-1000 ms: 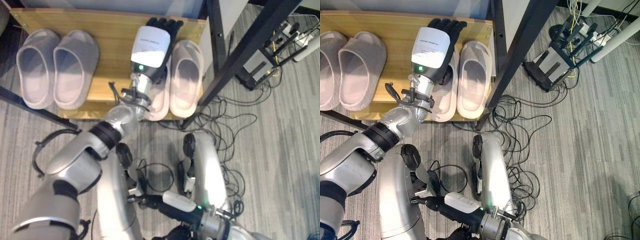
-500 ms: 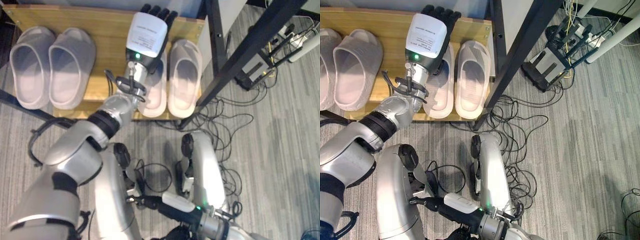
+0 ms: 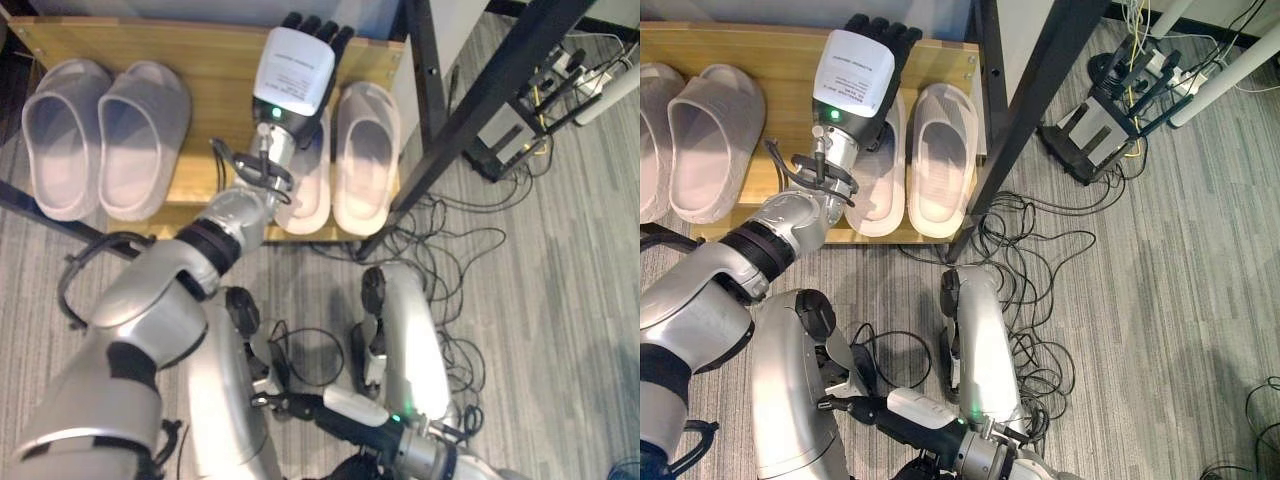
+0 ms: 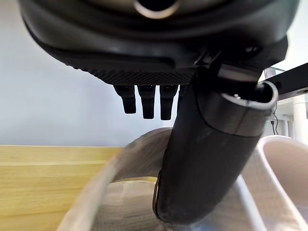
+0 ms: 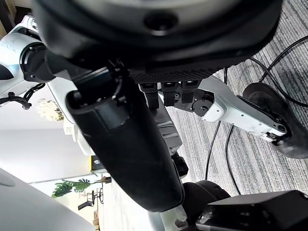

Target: Arrange the slippers neatly on the shoe rack.

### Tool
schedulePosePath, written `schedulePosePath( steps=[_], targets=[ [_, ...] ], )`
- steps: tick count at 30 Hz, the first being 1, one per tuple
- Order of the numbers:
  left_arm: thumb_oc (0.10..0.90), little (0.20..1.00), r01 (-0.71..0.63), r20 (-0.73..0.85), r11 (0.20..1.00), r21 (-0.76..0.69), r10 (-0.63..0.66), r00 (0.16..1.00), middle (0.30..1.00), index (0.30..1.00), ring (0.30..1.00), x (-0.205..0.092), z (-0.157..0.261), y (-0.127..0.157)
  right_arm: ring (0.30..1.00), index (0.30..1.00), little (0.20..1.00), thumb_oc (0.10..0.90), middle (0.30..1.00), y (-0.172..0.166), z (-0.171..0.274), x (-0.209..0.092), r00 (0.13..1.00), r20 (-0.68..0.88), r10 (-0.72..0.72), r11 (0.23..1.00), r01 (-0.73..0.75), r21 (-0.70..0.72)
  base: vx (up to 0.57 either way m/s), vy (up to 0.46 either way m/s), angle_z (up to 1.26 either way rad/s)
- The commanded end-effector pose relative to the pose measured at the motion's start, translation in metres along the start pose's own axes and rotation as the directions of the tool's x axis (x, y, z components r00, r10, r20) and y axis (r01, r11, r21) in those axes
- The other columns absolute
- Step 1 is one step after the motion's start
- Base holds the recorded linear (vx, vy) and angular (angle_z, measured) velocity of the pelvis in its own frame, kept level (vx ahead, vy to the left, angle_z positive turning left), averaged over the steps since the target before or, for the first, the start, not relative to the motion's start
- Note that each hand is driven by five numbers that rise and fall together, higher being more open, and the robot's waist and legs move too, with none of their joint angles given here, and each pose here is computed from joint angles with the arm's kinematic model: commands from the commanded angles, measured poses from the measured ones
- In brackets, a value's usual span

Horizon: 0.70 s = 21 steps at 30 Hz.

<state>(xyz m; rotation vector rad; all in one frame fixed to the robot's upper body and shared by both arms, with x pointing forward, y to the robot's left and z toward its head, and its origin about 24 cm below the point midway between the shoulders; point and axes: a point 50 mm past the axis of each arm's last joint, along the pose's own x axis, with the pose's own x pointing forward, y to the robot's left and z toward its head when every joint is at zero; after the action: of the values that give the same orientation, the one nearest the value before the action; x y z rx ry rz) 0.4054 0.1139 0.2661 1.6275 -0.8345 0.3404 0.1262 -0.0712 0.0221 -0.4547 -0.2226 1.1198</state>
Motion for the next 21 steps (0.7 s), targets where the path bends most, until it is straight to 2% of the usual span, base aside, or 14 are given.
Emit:
schedulePosePath(
  steps=[1, 6, 8, 9, 10, 17, 21],
  targets=[
    [0.800, 0.900, -0.251, 0.002, 0.966, -0.057, 0.251, 0.968, 0.900, 0.900, 0.900, 0.045, 0.000, 0.072, 0.900, 0.900, 0.900, 0.800, 0.900, 0.011, -0.044, -0.005, 0.977, -0.197, 0.081, 0.997, -0.075, 0.037, 0.00, 0.000, 0.00],
    [0.800, 0.900, -0.255, 0.015, 0.952, -0.172, 0.261, 0.965, 0.900, 0.900, 0.900, 0.040, 0.007, 0.076, 0.900, 0.900, 0.900, 0.800, 0.900, 0.012, -0.043, -0.005, 0.978, -0.198, 0.070, 0.997, -0.064, 0.039, 0.00, 0.000, 0.00],
    [0.800, 0.900, -0.252, -0.037, 0.908, -0.335, 0.255, 0.966, 0.900, 0.900, 0.900, 0.034, 0.010, 0.074, 0.900, 0.900, 0.900, 0.800, 0.900, 0.015, -0.043, -0.005, 0.976, -0.202, 0.075, 0.997, -0.067, 0.046, 0.00, 0.000, 0.00],
    [0.800, 0.900, -0.247, -0.150, 0.824, -0.510, 0.198, 0.969, 0.900, 0.900, 0.900, 0.027, 0.008, 0.063, 0.900, 0.900, 0.900, 0.800, 0.900, 0.017, -0.041, -0.004, 0.977, -0.200, 0.073, 0.996, -0.060, 0.068, 0.00, 0.000, 0.00],
    [0.800, 0.900, -0.271, -0.169, 0.802, -0.533, 0.212, 0.962, 0.900, 0.900, 0.900, 0.028, 0.006, 0.068, 0.900, 0.900, 0.900, 0.800, 0.900, 0.015, -0.043, -0.005, 0.975, -0.221, 0.028, 0.994, -0.004, 0.110, 0.00, 0.000, 0.00],
    [0.800, 0.900, -0.227, -0.157, 0.815, -0.533, 0.168, 0.973, 0.900, 0.900, 0.900, 0.020, 0.002, 0.061, 0.900, 0.900, 0.900, 0.800, 0.900, 0.025, -0.044, -0.007, 0.969, -0.236, 0.075, 0.991, -0.047, 0.124, 0.00, -0.004, 0.02],
    [0.800, 0.900, -0.180, -0.147, 0.863, -0.472, 0.124, 0.981, 0.900, 0.900, 0.900, 0.018, -0.003, 0.054, 0.900, 0.900, 0.900, 0.800, 0.900, 0.029, -0.046, -0.007, 0.965, -0.246, 0.093, 0.989, -0.062, 0.131, 0.00, 0.000, 0.00]
  ],
)
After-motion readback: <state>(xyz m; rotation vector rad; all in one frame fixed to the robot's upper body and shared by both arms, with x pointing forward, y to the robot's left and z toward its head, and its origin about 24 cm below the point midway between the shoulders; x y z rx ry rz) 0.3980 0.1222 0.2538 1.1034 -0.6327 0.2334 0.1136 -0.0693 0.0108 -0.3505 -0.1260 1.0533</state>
